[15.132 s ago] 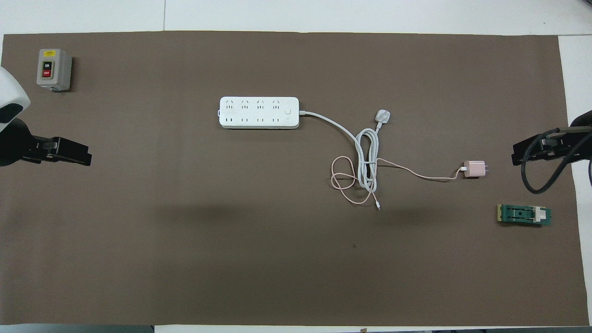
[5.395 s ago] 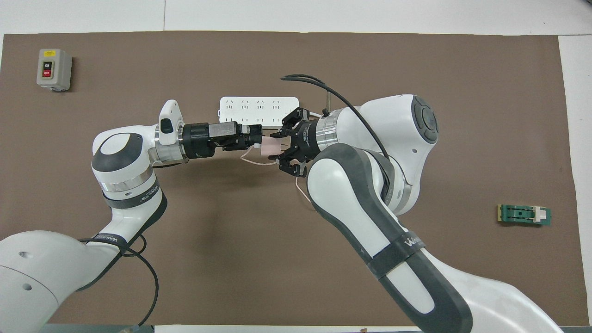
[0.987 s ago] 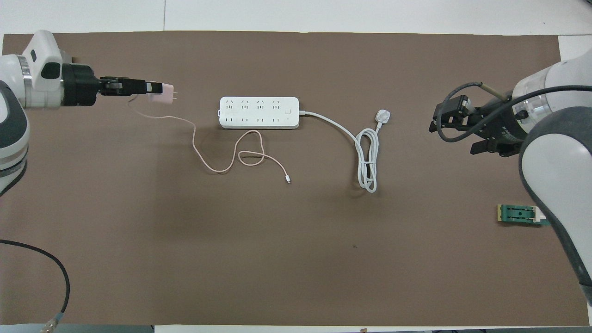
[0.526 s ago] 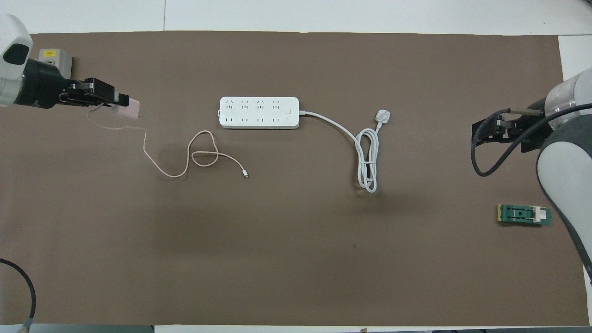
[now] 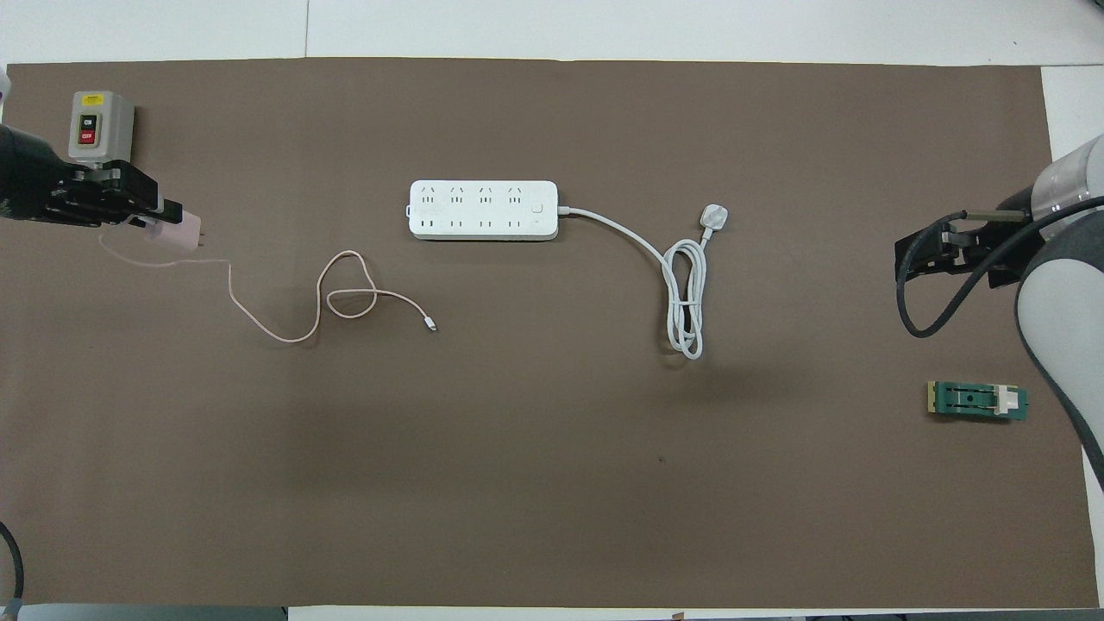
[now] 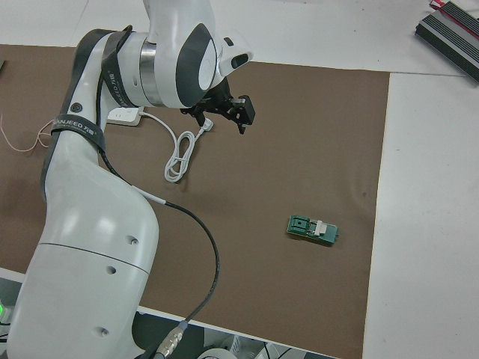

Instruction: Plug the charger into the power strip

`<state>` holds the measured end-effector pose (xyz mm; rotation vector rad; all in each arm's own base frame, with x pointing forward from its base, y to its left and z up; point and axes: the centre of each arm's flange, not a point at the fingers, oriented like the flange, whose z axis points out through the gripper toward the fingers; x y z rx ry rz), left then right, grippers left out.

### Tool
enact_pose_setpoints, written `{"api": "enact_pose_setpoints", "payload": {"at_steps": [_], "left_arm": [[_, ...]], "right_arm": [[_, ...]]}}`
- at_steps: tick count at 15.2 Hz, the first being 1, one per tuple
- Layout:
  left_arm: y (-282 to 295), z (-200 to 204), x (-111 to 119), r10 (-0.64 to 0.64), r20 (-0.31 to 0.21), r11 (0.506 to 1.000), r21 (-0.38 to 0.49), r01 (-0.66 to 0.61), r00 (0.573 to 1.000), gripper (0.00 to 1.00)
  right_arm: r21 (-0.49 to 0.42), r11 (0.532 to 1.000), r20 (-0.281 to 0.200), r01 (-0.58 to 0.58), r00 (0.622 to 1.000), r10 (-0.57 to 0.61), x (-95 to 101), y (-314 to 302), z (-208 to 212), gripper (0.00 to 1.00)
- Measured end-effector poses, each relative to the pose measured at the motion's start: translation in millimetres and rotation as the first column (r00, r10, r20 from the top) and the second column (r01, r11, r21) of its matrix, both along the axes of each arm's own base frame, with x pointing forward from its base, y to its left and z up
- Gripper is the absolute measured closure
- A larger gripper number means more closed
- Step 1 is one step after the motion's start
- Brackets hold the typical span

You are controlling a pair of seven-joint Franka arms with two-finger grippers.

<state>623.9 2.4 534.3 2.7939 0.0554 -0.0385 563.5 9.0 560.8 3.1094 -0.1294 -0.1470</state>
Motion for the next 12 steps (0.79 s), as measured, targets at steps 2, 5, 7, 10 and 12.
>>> {"api": "enact_pose_setpoints", "payload": {"at_steps": [2,5,7,10,12], "left_arm": [[3.0,0.4,-0.3,0.012,-0.008,0.999,0.052,-0.011,1.000,0.69],[5.0,14.8,-0.8,0.030,0.012,0.993,0.110,-0.031,0.999,0.69],[2.7,24.4,-3.1,0.066,0.017,0.991,0.115,-0.067,0.998,0.69],[-4.3,35.5,-9.7,0.092,0.010,0.989,0.113,-0.093,0.996,0.69],[-6.1,41.1,-14.1,0.130,-0.002,0.983,0.131,-0.129,0.991,0.69]], "right_arm": [[-0.038,0.998,0.002,-0.059,0.998,0.059,5.6,-1.8,2.0,0.00],[-0.041,0.994,-0.012,-0.097,0.995,0.097,12.7,2.9,2.8,0.00],[-0.040,0.994,-0.022,-0.103,0.994,0.103,11.4,6.8,7.5,0.00],[-0.039,0.993,-0.034,-0.114,0.993,0.113,7.4,13.3,13.4,0.00],[-0.038,0.992,-0.052,-0.116,0.992,0.114,0.6,14.6,16.8,0.00]]}}
